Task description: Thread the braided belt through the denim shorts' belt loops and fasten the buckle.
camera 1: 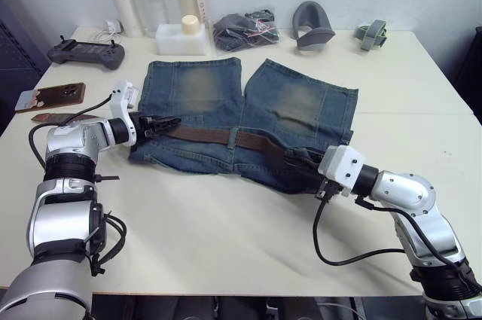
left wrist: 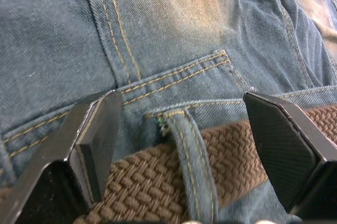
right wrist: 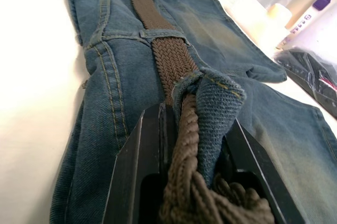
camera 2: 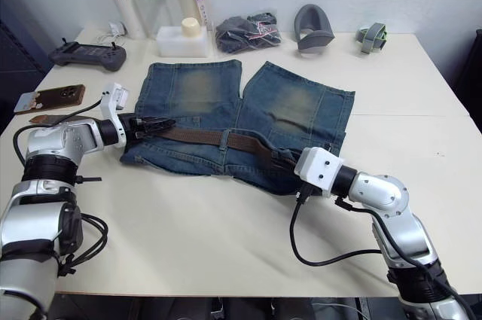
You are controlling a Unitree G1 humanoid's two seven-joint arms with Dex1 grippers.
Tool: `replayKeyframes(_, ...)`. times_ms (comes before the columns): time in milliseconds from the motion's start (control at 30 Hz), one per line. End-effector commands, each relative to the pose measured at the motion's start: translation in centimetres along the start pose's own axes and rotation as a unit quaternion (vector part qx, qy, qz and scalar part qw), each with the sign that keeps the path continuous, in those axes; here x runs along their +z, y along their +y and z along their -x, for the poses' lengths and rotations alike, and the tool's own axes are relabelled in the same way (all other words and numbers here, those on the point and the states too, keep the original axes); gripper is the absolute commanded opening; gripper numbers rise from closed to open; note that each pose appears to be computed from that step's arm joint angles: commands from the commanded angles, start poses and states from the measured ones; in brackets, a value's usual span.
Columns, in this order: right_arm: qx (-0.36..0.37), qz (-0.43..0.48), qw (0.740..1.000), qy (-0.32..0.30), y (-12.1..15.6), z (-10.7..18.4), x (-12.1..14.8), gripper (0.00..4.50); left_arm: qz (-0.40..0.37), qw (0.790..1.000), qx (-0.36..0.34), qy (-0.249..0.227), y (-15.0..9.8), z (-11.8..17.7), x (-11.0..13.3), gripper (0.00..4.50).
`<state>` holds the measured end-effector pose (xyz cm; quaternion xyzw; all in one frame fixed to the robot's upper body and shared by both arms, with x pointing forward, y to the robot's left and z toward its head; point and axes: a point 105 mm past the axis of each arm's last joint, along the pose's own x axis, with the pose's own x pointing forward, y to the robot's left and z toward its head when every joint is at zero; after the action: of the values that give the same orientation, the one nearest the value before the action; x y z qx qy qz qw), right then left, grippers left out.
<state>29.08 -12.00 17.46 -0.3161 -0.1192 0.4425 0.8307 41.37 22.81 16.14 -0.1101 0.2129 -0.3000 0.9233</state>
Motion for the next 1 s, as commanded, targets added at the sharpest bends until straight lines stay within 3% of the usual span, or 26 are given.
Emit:
replayKeyframes(33, -0.016, 0.023, 0.999, -0.019, -0.8, 0.1, 1.6, 0.44, -0.002, 1.000, -0.015, 0.014, -0.2, 0.0, -0.3, 2.41)
replayKeyframes(233, -0.037, 0.007, 0.999, -0.003, -1.2, -0.1, 0.1, 0.44, -0.049, 0.999, -0.010, -0.022, 1.1, 2.2, 0.4, 0.07)
replayKeyframes(367, -0.057, -0.010, 0.998, -0.003, -1.1, 1.1, -0.2, 0.44, -0.109, 0.991, -0.041, -0.074, 0.1, 4.1, 1.1, 0.01)
replayKeyframes(533, -0.049, 0.156, 0.987, 0.003, 1.2, 4.6, 0.3, 0.44, -0.214, 0.970, -0.074, -0.083, -2.3, 7.2, -2.3, 0.01)
replayKeyframes(633, -0.042, 0.237, 0.971, -0.007, 2.5, 6.5, 0.9, 0.44, -0.393, 0.911, -0.073, -0.095, -4.3, 9.4, -4.5, 0.01)
replayKeyframes(733, -0.019, 0.310, 0.950, -0.022, 5.7, 8.8, 0.6, 0.44, -0.555, 0.821, -0.096, -0.099, -7.4, 11.0, -7.9, 0.01)
replayKeyframes(800, 0.006, 0.332, 0.943, -0.032, 8.2, 10.1, 0.0, 0.44, -0.628, 0.760, -0.130, -0.104, -9.4, 11.4, -10.0, 0.01)
replayKeyframes(867, 0.028, 0.344, 0.938, -0.029, 10.0, 11.0, -0.9, 0.44, -0.668, 0.720, -0.161, -0.097, -10.2, 12.0, -12.4, 0.01)
replayKeyframes(967, 0.056, 0.331, 0.942, -0.002, 11.8, 12.5, -2.9, 0.44, -0.692, 0.689, -0.201, -0.078, -10.3, 13.5, -16.1, 0.01)
replayKeyframes(1000, 0.058, 0.327, 0.943, 0.004, 11.9, 13.1, -3.3, 0.44, -0.689, 0.691, -0.206, -0.081, -10.2, 14.1, -16.6, 0.51)
